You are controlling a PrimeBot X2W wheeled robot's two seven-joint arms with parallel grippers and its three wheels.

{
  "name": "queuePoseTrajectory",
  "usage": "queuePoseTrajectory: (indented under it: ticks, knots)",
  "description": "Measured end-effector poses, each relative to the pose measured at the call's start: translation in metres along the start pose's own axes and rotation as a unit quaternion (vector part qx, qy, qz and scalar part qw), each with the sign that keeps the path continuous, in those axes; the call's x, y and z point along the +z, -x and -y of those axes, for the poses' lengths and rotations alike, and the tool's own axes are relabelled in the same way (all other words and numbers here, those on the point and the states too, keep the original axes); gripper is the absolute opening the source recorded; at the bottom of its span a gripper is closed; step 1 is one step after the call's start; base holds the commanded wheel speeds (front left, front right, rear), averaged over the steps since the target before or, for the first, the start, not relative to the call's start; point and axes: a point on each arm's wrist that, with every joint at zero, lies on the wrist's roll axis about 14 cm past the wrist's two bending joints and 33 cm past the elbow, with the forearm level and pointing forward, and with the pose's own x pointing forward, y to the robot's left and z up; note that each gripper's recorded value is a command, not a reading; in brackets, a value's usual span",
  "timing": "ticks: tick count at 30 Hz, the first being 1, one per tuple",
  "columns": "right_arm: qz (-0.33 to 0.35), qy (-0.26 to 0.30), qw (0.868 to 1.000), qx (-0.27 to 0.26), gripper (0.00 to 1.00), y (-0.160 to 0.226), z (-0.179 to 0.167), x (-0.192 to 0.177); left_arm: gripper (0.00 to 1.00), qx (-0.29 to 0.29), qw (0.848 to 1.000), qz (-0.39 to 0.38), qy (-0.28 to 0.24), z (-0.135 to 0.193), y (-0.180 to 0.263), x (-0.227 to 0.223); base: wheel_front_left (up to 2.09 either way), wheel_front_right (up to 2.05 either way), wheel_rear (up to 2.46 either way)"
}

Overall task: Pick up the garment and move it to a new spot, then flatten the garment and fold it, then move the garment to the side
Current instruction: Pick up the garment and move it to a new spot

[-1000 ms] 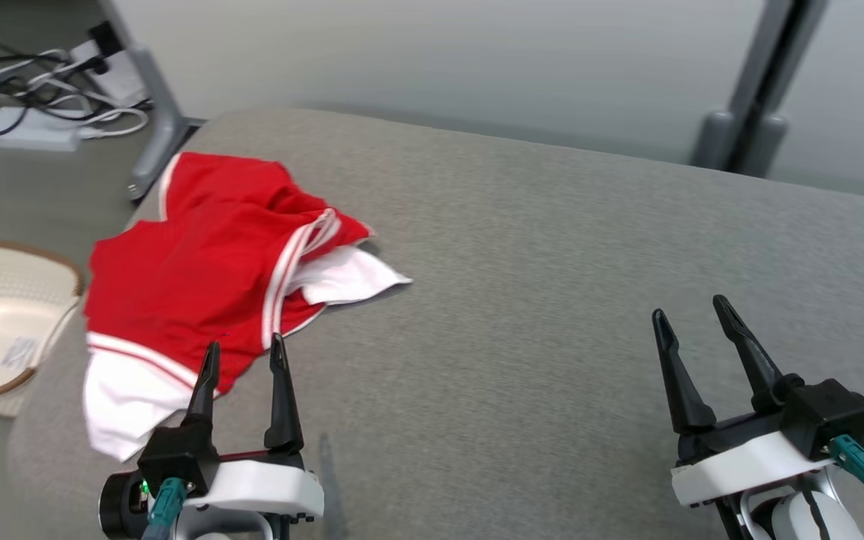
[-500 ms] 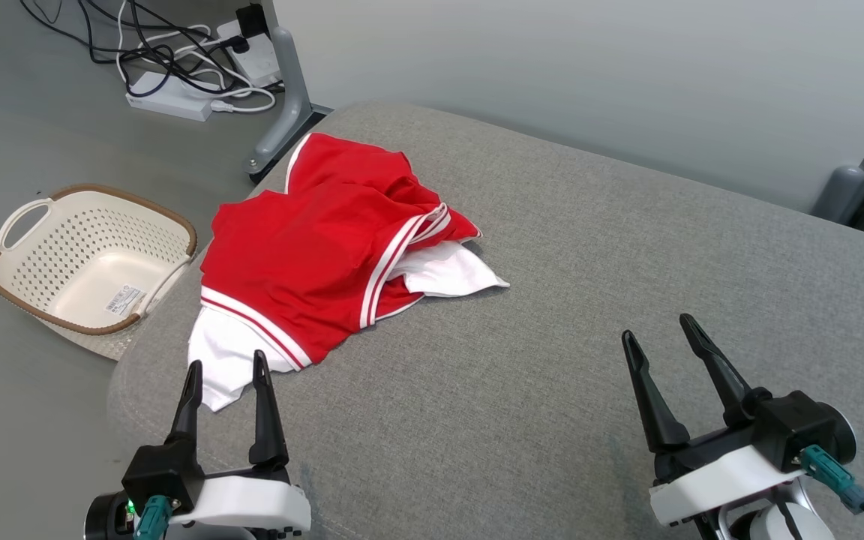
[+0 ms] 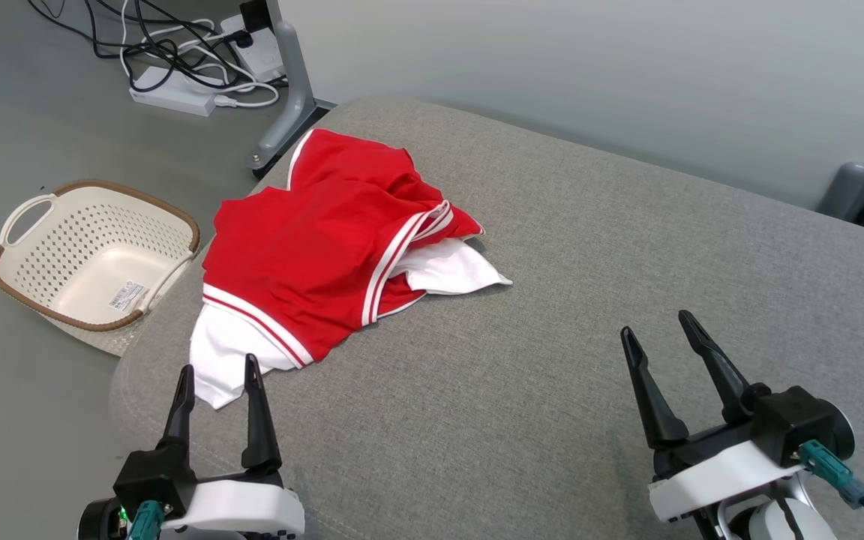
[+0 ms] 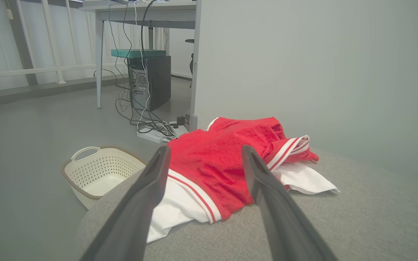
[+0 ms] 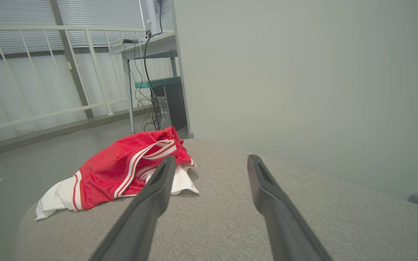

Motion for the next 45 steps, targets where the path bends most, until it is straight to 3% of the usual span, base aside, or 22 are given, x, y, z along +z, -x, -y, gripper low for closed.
queuePoseTrajectory:
  ticks: [13,23,28,34,40,42,45]
  knots:
    - [0.0,0.014,0.999,-0.033,1.0,0.005,0.032,-0.003,1.0,0.015,1.0,-0.014,0.015,-0.01,-0.018,-0.006,0.0,0.0,0.0]
    - [-0.006,0.054,0.996,-0.064,1.0,0.005,0.094,-0.017,1.0,-0.004,0.996,-0.076,-0.038,-0.016,-0.087,-0.037,0.0,0.0,0.0]
    - [-0.014,0.061,0.995,-0.071,1.0,0.006,0.118,-0.031,1.0,-0.006,0.989,-0.146,-0.033,-0.017,-0.131,-0.056,0.0,0.0,0.0]
    - [-0.037,0.063,0.994,-0.082,1.0,0.014,0.139,-0.051,1.0,0.03,0.97,-0.24,-0.036,-0.028,-0.176,-0.078,0.0,0.0,0.0]
    - [-0.049,0.065,0.992,-0.093,1.0,0.021,0.15,-0.059,1.0,0.015,0.948,-0.318,-0.023,-0.014,-0.186,-0.103,0.0,0.0,0.0]
    - [-0.054,0.053,0.992,-0.1,1.0,0.024,0.155,-0.064,1.0,-0.002,0.928,-0.372,-0.021,-0.004,-0.182,-0.121,0.0,0.0,0.0]
    - [-0.058,0.049,0.992,-0.097,1.0,0.025,0.155,-0.067,1.0,0.004,0.917,-0.397,-0.051,-0.011,-0.183,-0.127,0.0,0.0,0.0]
